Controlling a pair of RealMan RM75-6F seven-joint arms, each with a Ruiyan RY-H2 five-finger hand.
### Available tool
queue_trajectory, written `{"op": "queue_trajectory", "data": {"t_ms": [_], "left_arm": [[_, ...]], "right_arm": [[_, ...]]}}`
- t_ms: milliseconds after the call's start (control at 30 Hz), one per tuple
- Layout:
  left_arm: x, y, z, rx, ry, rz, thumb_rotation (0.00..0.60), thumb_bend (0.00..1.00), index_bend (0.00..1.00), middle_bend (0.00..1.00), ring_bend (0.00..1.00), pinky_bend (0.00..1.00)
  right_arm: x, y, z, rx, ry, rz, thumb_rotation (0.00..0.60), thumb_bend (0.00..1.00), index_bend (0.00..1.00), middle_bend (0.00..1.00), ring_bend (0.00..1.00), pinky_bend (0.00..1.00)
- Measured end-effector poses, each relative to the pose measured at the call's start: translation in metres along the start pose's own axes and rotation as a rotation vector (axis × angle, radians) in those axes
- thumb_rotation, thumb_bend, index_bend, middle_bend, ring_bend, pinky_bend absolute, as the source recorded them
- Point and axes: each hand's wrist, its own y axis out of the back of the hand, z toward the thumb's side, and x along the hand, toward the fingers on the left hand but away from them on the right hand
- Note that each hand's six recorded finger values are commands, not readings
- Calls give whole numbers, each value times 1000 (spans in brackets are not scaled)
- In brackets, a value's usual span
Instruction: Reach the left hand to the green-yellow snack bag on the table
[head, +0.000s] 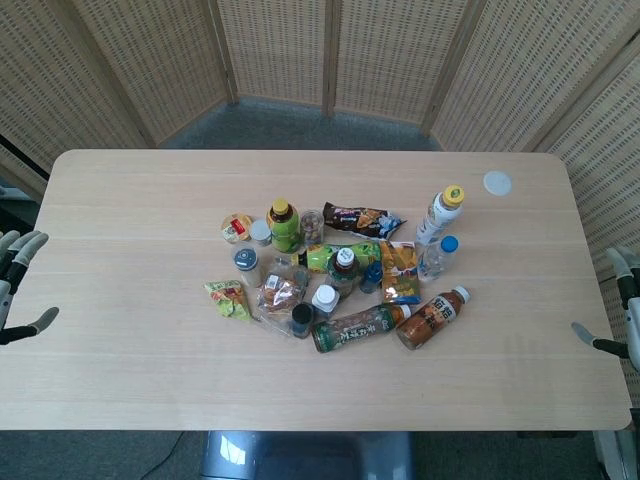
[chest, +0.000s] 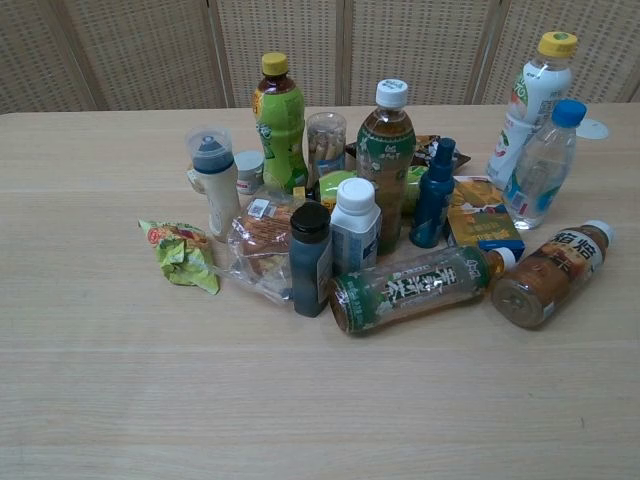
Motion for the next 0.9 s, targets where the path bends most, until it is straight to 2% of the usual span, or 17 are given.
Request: {"op": "queue_trajectory", "data": {"t_ms": [533,667,800,900], "left_arm": [[6,-7,3,5,-19,-26,600,283,22,0,0,0],[14,-18,9,27,-46,-86,600,283,87,0,0,0],[25,-36,19,54,-87,-174,600,284,78,0,0,0],[35,-57,30,63,-128,-244,600,283,75,0,0,0]], "right_arm": [[4,1,0,1,-7,2,512,22,0,0,0,0],[4,1,1,4,-4,7,509,25,0,0,0,0],[5,0,0,8,-7,14,516,23,0,0,0,0],[6,1,-1,9,-11,14,513,24,0,0,0,0]]}}
